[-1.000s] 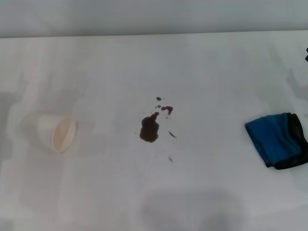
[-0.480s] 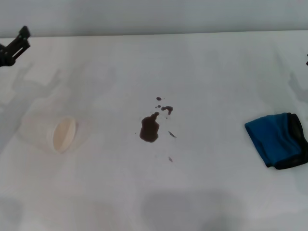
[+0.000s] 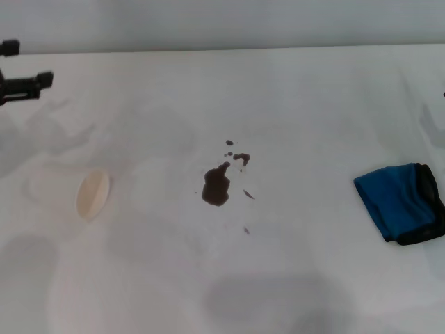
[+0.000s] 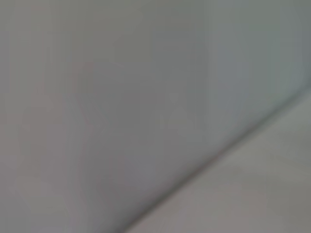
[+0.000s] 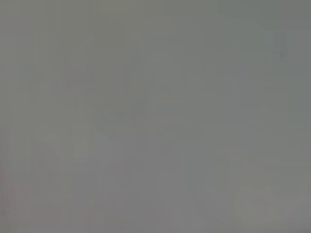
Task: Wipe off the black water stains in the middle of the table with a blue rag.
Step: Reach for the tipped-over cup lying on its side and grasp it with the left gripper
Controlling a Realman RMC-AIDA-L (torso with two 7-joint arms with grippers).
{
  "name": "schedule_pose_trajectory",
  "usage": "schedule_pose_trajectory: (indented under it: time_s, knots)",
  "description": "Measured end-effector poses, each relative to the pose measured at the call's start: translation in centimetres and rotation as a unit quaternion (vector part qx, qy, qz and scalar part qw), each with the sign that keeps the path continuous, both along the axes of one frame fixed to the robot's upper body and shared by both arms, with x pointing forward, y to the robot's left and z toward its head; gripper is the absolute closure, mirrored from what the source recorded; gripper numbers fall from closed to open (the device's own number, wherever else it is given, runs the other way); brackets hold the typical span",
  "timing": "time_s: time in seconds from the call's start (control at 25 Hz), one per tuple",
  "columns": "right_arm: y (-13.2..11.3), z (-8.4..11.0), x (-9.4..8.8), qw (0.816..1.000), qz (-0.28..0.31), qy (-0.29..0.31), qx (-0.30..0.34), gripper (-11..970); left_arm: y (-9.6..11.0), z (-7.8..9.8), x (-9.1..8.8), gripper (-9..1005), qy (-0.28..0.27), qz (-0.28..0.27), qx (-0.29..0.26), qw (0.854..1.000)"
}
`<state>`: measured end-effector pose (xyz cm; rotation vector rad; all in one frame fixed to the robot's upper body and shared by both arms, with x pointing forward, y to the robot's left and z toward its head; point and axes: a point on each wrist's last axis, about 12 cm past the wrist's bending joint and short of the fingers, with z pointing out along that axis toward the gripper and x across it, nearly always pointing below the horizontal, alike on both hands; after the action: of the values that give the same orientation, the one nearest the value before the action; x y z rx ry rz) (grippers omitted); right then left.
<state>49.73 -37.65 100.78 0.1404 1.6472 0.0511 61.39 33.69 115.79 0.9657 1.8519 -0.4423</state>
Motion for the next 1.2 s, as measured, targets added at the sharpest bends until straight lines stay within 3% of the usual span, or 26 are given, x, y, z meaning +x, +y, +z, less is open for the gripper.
schedule_pose_trajectory:
  time_s: [0.2,0.36,0.68,0.84,1.2]
  knots:
    - [-0.1,0.1,0.1,1.000,0.000,-0.002,-0.003,105,0.2,1.9,0.6,134,0.046,-0.028,0.084,0.995]
    - [-0.3,0.2,0.2,1.000,-0.002,-0.002,-0.007,105,-0.2,3.3,1.0,133,0.079,-0.051,0.169,0.981]
    - [-0.2,0.4,0.5,1.000,-0.001,-0.005,-0.008,107,-2.1,5.0,0.6,132,0.068,-0.106,0.296,0.947]
    - [-0.2,0.5,0.7,1.000,-0.002,-0.007,-0.007,107,-2.9,5.3,0.8,132,0.069,-0.142,0.323,0.933]
    - [-0.3,0.3,0.7,1.000,-0.014,-0.004,-0.012,108,-4.3,4.2,0.8,134,0.074,-0.215,0.345,0.911]
